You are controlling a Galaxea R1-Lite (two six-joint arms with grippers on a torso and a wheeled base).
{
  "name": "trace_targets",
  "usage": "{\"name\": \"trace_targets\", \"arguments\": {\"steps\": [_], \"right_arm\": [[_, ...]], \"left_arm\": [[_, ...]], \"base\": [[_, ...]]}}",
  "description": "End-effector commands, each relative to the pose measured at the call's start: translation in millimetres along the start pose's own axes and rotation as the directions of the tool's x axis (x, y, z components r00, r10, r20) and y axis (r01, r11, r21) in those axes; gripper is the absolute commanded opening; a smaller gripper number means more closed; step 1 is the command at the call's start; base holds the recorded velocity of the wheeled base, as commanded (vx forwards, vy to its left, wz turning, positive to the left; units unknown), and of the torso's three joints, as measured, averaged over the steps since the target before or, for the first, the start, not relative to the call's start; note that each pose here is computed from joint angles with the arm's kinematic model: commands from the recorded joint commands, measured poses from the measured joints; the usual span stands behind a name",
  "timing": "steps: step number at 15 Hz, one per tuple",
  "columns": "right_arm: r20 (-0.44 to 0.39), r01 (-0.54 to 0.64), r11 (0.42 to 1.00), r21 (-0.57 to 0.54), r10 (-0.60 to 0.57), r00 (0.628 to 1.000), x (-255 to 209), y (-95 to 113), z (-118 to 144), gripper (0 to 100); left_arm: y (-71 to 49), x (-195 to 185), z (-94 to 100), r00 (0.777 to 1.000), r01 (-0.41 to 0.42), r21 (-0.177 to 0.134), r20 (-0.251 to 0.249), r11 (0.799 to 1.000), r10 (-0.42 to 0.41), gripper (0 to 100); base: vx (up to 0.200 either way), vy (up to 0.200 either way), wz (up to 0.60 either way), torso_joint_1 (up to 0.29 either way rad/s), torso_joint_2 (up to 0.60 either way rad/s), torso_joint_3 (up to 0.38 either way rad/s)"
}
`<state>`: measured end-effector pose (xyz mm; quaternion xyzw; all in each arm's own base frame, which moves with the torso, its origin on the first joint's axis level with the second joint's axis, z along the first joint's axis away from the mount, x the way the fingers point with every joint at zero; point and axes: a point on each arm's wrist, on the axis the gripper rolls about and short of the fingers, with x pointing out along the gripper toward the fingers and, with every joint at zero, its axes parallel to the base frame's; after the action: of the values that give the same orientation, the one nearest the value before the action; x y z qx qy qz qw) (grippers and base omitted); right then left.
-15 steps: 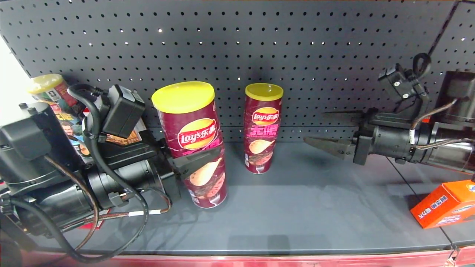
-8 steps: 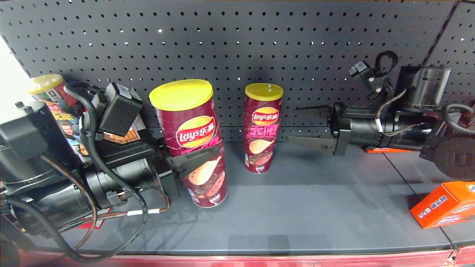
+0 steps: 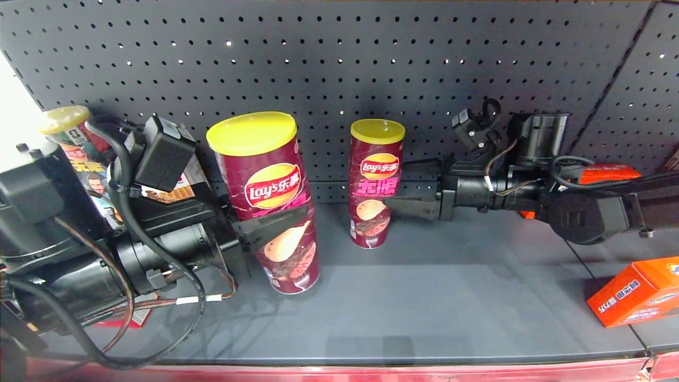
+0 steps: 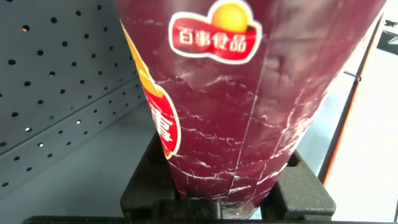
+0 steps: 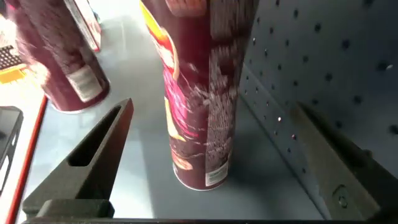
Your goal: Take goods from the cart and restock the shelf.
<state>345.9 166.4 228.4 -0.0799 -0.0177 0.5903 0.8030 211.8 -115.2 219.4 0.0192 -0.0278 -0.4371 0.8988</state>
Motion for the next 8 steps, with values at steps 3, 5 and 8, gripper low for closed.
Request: {"name": "trace_targets", "arguments": {"steps": [3,5,8], "right_arm": [[-0.018,-0.019,1.000,0.020,0.019,1.000,11,-1,-14,100],[-0.019,-0.030,0.999,0.023,0.030,0.999,17,0,-18,100],[-0.022,-0.046,0.999,0.029,0.047,0.999,28,-1,-29,100]], "left_arm": [[0.4,0,-0.4,1.000,-0.002,-0.001,-0.002,1.000,0.002,0],[0.4,0,-0.3,1.000,-0.002,0.000,0.000,1.000,0.002,0],[0.7,-1,-0.3,1.000,-0.004,0.000,0.000,1.000,0.004,0]], "base": [[0.000,0.000,0.00,0.000,0.00,0.000],[0.000,0.000,0.00,0.000,0.00,0.000],[0.000,0.000,0.00,0.000,0.00,0.000]]}}
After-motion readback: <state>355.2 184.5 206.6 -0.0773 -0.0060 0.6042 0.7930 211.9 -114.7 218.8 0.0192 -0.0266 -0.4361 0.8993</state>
